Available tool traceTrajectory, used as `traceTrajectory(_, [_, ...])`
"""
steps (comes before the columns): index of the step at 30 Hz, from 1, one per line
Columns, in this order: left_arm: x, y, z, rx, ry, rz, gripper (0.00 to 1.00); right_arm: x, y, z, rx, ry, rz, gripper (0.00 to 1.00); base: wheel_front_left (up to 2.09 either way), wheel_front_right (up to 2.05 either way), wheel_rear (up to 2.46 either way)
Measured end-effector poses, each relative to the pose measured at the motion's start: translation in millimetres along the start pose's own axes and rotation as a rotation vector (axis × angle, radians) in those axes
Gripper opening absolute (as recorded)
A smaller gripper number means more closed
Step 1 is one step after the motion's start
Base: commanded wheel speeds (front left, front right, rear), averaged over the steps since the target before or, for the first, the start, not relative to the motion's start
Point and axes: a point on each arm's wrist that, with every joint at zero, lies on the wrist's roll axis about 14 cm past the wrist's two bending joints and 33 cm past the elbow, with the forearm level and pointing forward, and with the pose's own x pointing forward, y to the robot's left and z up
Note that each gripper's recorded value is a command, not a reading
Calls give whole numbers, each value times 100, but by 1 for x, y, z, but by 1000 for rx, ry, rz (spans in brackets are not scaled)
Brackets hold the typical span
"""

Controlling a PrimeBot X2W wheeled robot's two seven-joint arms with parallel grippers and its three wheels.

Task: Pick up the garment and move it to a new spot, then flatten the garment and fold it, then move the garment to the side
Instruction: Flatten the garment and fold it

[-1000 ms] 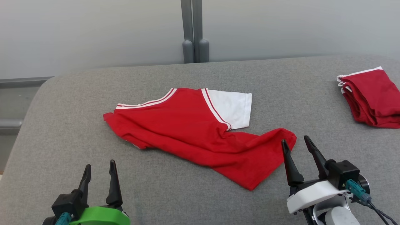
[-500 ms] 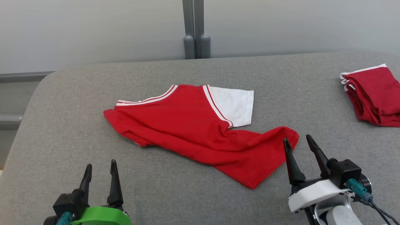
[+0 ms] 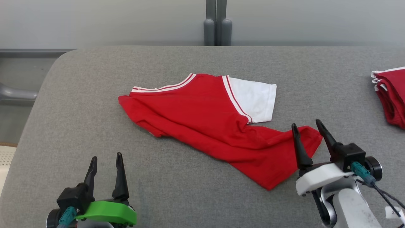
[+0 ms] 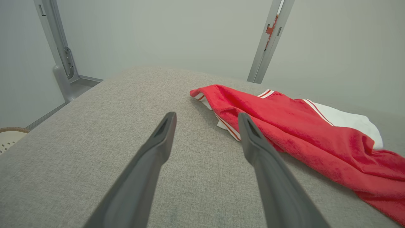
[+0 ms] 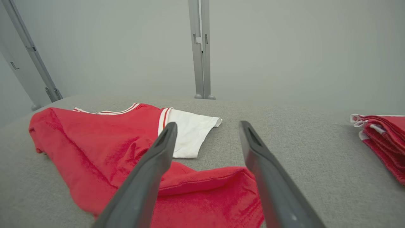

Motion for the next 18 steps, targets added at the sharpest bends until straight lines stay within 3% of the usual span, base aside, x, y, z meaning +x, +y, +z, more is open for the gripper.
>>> traceTrajectory(8, [0, 14, -2, -9, 9, 59, 100, 77, -10, -18, -70, 156, 10, 100, 0, 0, 0])
traceTrajectory(18, [-15, 42, -7, -17, 34, 169, 100, 118, 0, -92, -37, 493, 43, 100, 0, 0, 0])
